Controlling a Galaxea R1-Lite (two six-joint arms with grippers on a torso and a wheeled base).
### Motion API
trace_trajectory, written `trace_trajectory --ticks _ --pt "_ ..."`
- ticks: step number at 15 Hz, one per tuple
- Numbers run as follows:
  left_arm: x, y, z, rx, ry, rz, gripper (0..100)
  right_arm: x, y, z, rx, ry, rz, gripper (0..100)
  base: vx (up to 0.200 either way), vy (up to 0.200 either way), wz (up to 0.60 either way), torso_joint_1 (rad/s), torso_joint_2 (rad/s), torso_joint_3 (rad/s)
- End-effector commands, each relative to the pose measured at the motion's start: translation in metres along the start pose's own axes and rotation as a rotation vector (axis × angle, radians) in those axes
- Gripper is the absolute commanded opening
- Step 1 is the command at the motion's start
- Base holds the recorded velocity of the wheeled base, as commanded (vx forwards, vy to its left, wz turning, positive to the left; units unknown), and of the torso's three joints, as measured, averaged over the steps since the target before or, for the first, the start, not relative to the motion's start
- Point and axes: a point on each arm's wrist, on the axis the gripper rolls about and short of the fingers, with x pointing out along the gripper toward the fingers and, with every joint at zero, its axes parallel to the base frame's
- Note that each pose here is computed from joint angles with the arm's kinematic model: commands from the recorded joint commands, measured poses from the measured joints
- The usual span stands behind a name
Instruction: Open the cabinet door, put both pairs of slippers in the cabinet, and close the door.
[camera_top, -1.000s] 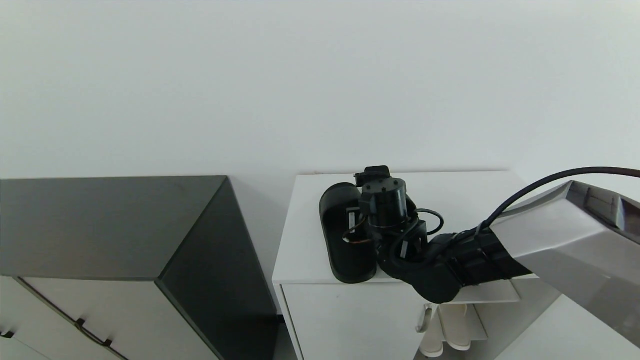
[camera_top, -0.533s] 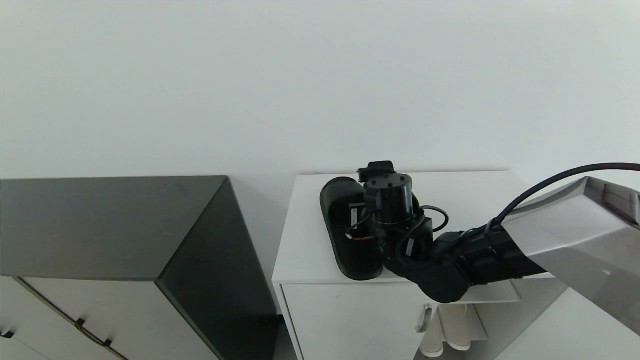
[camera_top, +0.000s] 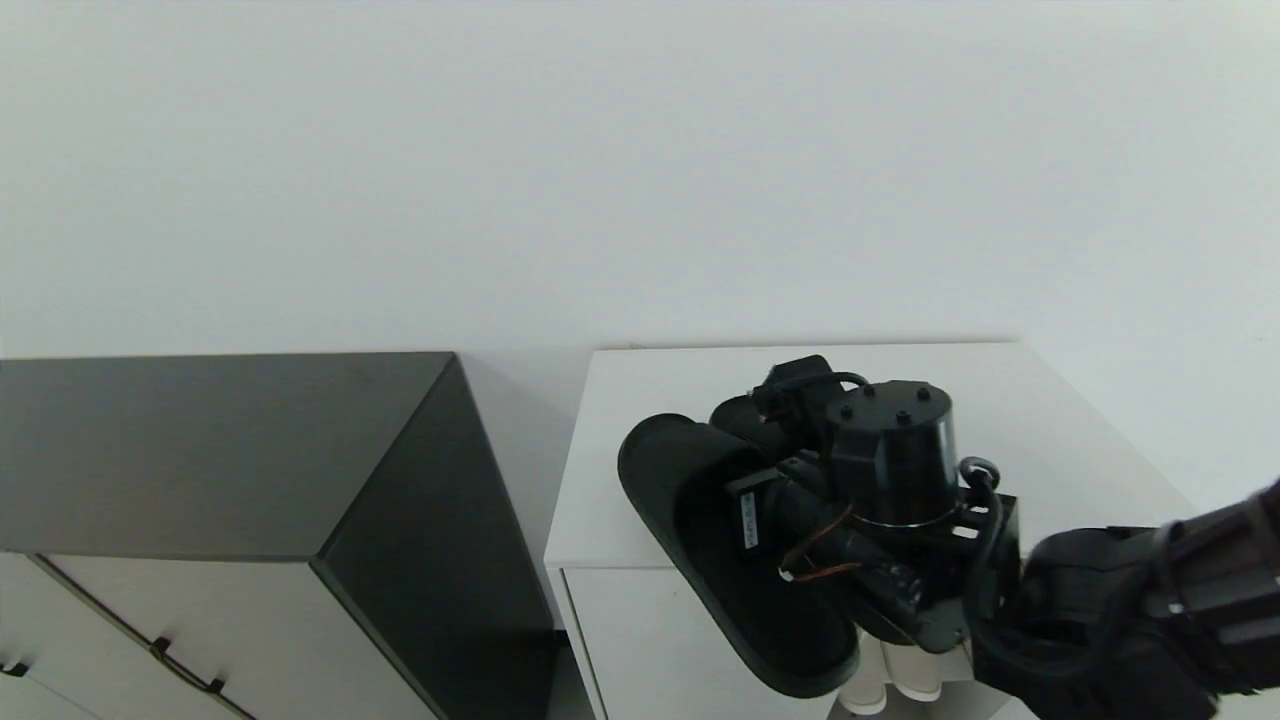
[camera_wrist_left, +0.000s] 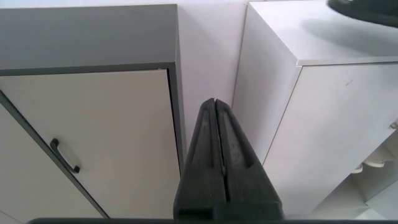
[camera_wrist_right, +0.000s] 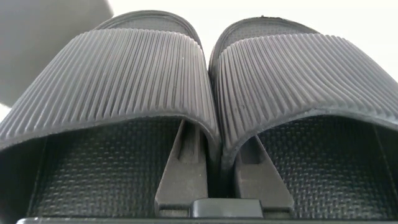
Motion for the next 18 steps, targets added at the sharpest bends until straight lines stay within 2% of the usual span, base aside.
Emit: trace_trajectory --ticks 1,9,18 --pt "0.0 0.0 0.0 0.0 0.001 0.0 0 -0.026 -0.007 0.009 0.01 -0.027 0.025 0 0.0 0.0 0.0 0.0 0.0 0.0" --pt "0.0 0.0 0.0 -0.001 0.001 0.0 0 -0.017 -0.004 0.001 -0.002 -0.002 0.017 0 0.0 0.0 0.0 0.0 0.0 0.0" --pt "0.0 0.0 0.0 -0.001 0.001 0.002 0 -0.011 -0.003 -0.003 -0.001 -0.004 0.013 0 -0.2 0.0 0.0 0.0 0.0 0.003"
